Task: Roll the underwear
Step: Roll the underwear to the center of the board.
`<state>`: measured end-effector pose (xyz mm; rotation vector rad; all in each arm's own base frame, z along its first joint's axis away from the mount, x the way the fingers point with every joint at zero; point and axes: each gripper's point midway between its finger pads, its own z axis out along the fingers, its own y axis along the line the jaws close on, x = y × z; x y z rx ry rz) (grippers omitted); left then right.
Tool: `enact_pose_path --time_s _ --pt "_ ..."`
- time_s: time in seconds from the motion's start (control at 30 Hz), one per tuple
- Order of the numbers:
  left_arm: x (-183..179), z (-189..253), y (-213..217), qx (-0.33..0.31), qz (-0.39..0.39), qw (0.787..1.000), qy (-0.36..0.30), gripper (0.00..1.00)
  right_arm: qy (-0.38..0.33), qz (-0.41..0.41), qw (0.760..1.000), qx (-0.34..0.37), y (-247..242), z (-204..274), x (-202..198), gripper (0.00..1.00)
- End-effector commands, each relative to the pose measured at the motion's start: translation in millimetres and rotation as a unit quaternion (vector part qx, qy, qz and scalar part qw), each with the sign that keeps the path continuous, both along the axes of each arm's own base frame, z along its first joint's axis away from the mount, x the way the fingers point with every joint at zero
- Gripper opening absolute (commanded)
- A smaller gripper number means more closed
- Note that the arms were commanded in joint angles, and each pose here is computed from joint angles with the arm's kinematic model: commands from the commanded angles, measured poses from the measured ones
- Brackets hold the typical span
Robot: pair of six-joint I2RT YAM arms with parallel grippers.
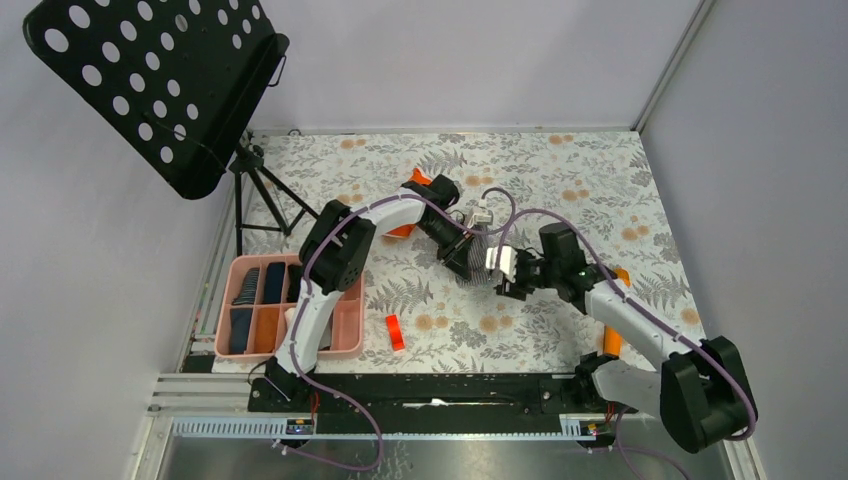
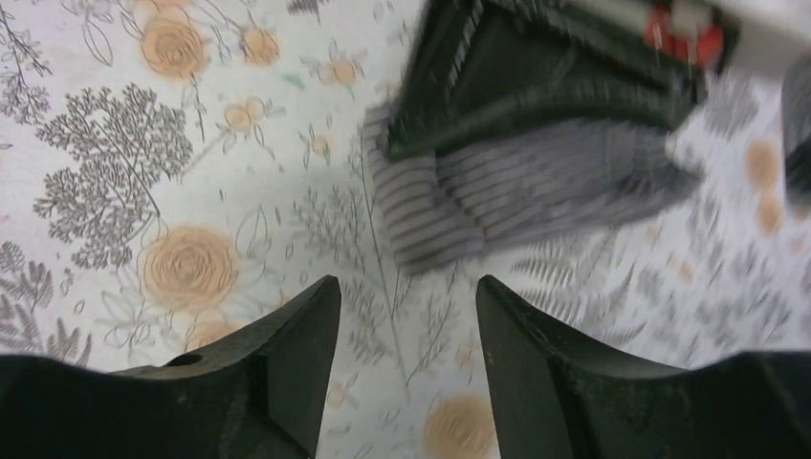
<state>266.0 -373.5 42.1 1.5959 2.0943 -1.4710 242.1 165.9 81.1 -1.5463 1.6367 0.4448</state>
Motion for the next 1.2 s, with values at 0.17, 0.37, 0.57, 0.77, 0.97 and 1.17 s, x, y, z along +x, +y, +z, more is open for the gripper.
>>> enact_pose_path --time_s 0.17,0.37,0.57,0.77,0.97,1.17 --pt "1 -5 -1 -0.004 0.007 0.999 0.036 0.0 -0.13 0.108 0.985 -0.027 56 2 22 0.66" --pt "4 -7 0 -0.003 0.01 0.999 0.038 0.0 -0.125 0.127 0.983 -0.053 61 -22 24 0.68" --pt "6 -8 -2 -0.003 0.011 0.999 0.037 0.0 -0.116 0.124 0.983 -0.075 63 -40 34 0.64" --pt "10 -7 0 -0.002 0.016 0.999 0.037 0.0 -0.081 0.142 0.983 -0.081 66 -45 30 0.35" --pt "40 13 15 0.002 0.067 0.998 0.014 0.29 0.037 0.158 0.981 -0.108 60 -48 5 0.02" --pt "87 74 51 -0.024 0.155 0.986 -0.058 0.38 0.176 0.153 0.964 -0.128 53 -46 -21 0.0"
